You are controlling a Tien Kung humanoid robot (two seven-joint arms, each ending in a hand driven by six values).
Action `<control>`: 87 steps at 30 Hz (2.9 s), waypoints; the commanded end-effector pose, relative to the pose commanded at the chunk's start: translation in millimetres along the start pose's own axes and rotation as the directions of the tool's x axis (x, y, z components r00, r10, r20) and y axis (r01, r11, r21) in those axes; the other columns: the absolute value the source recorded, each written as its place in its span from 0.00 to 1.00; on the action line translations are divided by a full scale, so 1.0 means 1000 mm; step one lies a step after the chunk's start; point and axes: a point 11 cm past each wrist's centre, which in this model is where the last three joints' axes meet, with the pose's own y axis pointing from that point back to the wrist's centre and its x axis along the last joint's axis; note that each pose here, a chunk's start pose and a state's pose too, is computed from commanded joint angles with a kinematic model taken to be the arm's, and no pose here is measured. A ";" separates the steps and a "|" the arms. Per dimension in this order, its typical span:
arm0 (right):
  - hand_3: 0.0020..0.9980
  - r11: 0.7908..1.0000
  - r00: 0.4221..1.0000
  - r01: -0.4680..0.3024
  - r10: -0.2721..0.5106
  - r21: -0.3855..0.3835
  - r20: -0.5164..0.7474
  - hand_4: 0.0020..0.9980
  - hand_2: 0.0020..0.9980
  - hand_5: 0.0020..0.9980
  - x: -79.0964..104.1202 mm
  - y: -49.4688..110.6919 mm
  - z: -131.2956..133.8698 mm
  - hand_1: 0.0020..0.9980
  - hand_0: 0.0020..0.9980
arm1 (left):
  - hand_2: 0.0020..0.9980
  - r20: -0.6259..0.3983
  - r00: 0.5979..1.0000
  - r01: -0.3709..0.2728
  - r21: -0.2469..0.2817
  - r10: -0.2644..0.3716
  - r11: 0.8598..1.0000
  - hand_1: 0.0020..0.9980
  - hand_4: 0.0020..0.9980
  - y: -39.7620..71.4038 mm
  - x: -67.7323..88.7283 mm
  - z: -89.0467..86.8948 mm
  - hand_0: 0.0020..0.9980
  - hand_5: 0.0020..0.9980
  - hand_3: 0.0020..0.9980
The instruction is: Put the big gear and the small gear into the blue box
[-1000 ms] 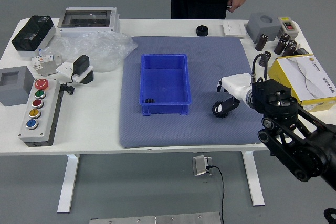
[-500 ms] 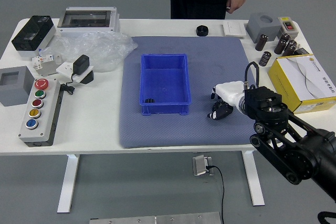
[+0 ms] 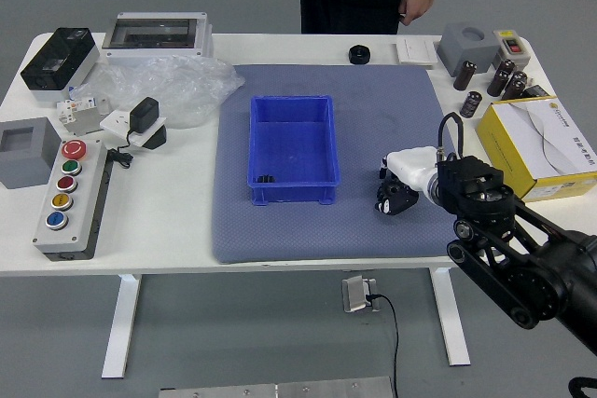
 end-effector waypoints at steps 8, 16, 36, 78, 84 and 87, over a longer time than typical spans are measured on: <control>0.68 1.000 1.000 0.016 -0.016 -0.004 -0.008 0.68 0.66 0.29 -0.004 0.000 0.001 0.57 0.58 | 0.80 -0.001 1.000 0.001 -0.001 -0.001 1.000 0.81 0.69 0.000 -0.001 0.000 0.84 0.36 0.79; 0.60 1.000 1.000 0.012 -0.012 -0.008 -0.005 0.62 0.58 0.24 -0.005 0.000 0.001 0.51 0.51 | 0.80 -0.002 1.000 0.001 -0.002 -0.001 1.000 0.81 0.69 0.000 -0.001 0.001 0.84 0.36 0.79; 0.43 0.997 0.997 -0.074 0.075 -0.025 0.008 0.56 0.45 0.20 0.024 0.003 0.010 0.43 0.50 | 0.80 -0.005 1.000 0.001 -0.002 -0.001 1.000 0.81 0.69 0.000 0.000 0.000 0.84 0.36 0.79; 0.94 0.952 0.970 -0.241 0.244 0.189 0.009 0.90 0.84 0.55 0.131 0.001 -0.107 0.73 0.75 | 0.80 0.016 1.000 -0.011 0.008 0.011 1.000 0.80 0.69 0.001 0.006 -0.002 0.84 0.36 0.78; 0.95 0.949 0.968 -0.248 0.249 0.197 0.018 0.94 0.86 0.60 0.133 0.001 -0.108 0.75 0.78 | 0.80 0.015 1.000 -0.009 0.006 0.009 1.000 0.80 0.69 0.001 0.005 -0.001 0.84 0.36 0.79; 0.95 0.947 0.967 -0.252 0.253 0.197 0.020 0.94 0.86 0.60 0.135 0.002 -0.107 0.75 0.78 | 0.80 0.015 1.000 -0.009 0.005 0.009 1.000 0.80 0.69 0.001 0.005 0.000 0.84 0.36 0.79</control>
